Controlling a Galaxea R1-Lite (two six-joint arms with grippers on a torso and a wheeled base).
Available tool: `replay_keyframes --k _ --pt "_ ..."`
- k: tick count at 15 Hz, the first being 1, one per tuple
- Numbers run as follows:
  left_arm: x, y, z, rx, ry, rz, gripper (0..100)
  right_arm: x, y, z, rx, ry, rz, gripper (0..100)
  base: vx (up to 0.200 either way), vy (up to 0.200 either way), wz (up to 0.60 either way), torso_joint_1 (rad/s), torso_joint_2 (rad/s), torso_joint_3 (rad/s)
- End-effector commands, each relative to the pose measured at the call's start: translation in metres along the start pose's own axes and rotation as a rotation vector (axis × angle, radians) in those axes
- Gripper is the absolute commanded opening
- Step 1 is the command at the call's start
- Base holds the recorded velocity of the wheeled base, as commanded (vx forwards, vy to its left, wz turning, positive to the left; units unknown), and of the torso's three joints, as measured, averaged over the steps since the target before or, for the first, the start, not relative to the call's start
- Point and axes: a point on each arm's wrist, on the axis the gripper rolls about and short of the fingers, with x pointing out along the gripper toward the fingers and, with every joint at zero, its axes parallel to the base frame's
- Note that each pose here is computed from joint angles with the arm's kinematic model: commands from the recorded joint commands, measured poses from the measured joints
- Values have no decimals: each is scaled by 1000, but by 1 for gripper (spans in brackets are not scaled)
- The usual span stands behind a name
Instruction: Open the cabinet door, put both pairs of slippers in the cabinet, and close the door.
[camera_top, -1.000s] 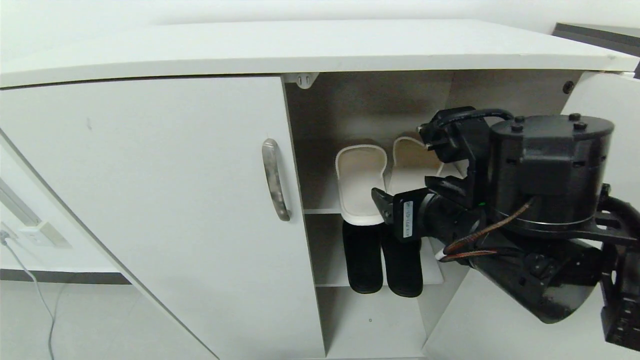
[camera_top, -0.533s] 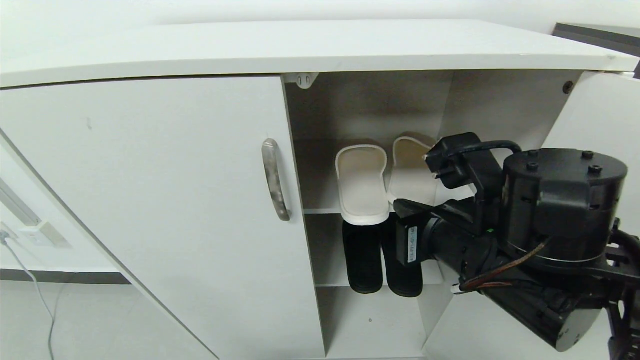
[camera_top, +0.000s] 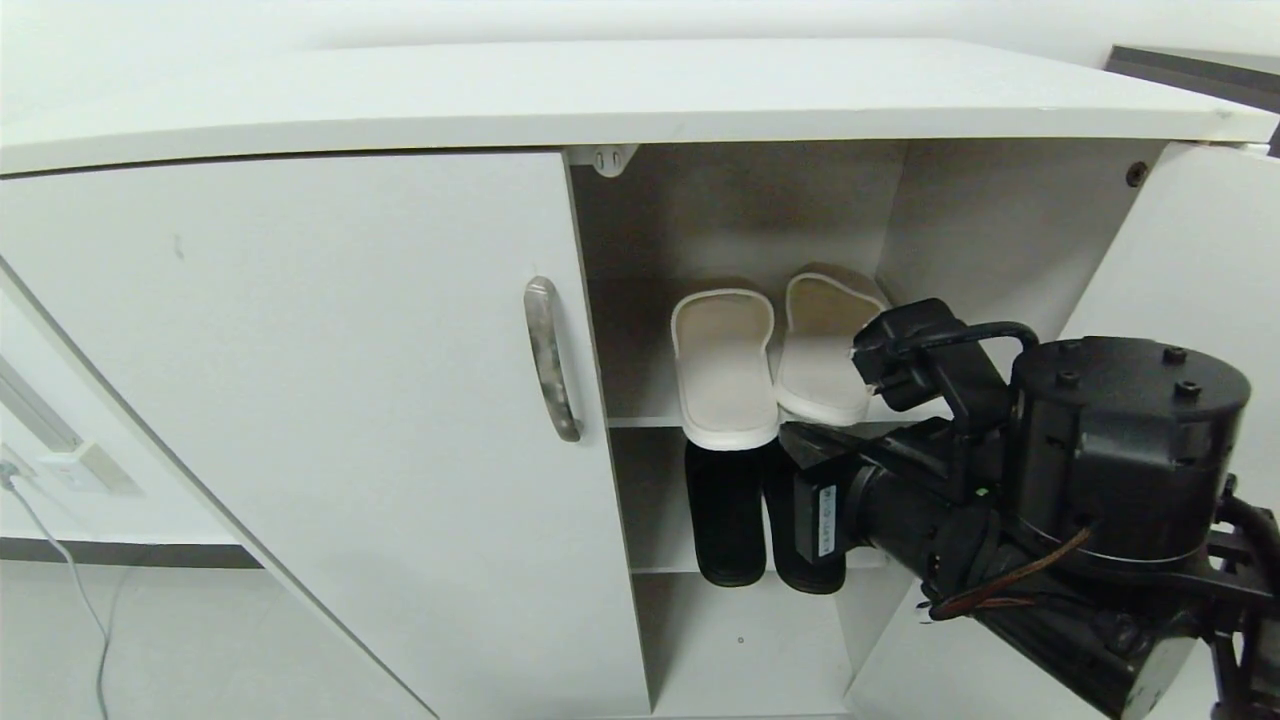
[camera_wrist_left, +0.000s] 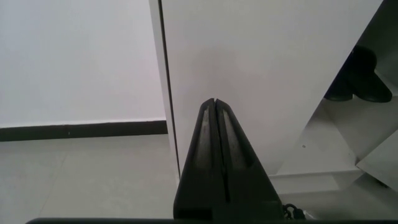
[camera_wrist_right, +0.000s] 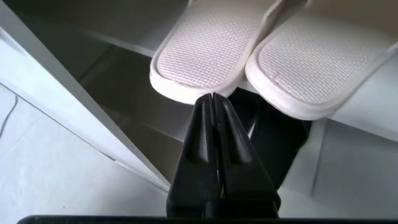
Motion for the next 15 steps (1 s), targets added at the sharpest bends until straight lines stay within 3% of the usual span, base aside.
replay_keyframes --k 1,15 --pt "0 0 0 0 0 0 0 4 -1 -5 -8 17 -9 0 -200 0 0 7 2 -7" --pt "0 0 0 -1 0 0 0 8 0 -18 -31 59 -10 0 -200 0 0 2 0 3"
